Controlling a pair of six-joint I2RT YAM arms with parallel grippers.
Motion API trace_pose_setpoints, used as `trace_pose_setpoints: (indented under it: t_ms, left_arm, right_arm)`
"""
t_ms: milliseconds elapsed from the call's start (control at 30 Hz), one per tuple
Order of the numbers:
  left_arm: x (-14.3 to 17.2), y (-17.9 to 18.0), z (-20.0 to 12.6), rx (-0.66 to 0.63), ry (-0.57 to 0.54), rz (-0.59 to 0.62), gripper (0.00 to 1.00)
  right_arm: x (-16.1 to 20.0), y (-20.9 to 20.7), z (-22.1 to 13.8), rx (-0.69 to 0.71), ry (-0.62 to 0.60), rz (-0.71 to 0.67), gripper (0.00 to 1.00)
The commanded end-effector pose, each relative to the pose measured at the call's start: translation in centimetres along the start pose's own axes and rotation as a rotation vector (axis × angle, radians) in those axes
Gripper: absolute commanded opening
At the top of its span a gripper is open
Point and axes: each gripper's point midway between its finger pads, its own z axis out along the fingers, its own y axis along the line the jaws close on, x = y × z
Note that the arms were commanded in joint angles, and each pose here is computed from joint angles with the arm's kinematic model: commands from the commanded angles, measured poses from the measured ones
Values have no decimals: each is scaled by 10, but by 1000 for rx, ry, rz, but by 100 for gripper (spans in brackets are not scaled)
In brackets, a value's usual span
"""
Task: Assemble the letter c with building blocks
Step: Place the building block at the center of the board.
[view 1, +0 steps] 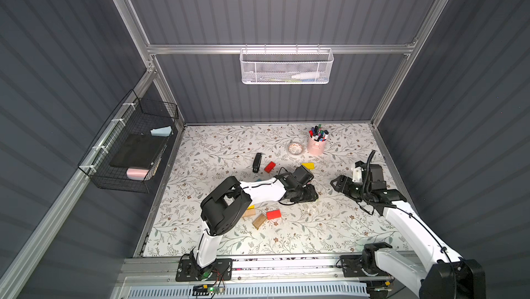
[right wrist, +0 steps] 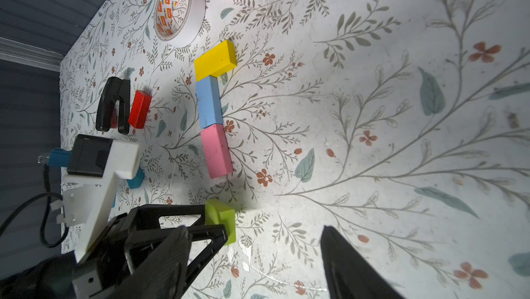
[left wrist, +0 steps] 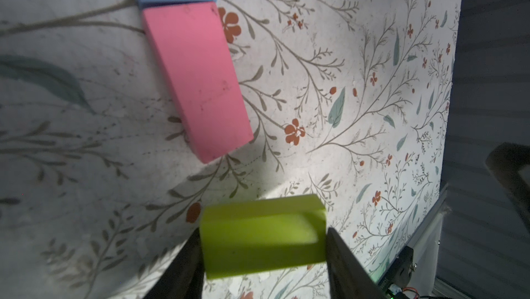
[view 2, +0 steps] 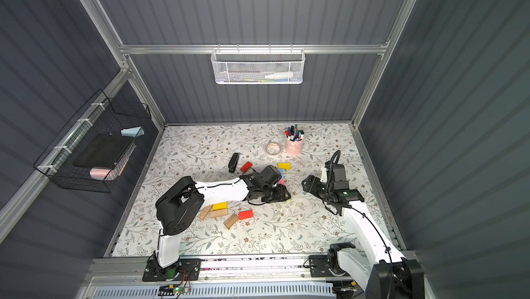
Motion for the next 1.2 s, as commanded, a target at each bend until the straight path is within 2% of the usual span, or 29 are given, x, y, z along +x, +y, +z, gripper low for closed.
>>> trace_pose_setpoints:
  t_ms: [0, 233, 567, 700, 833, 933, 1033, 1167]
  left_arm:
    - [1, -5, 5, 2, 7, 4, 56]
    - [4, -7, 6, 5, 12, 13, 65]
    - [3, -11, 4, 20, 8, 22, 71]
    - [0, -17, -12, 44, -31, 39, 73]
    - [9, -10, -30, 40, -32, 55, 73]
    - [15, -7, -43, 39, -39, 131, 73]
    - [22, 8, -57, 5, -32, 189, 74]
    - [27, 30, -73, 3, -44, 203, 75]
  right_arm:
    - [4, -4, 0, 7, 16, 12, 74]
    - [5, -4, 1, 9, 18, 8, 74]
    - [10, -4, 5, -6, 40, 9, 74]
    - [14, -5, 6, 5, 62, 9, 70]
    - [21, 0, 7, 18, 80, -14, 68]
    - [29, 7, 9, 10, 103, -6, 66]
    - [40, 16, 13, -1, 120, -8, 63]
    - [53, 17, 20, 47, 126, 0, 62]
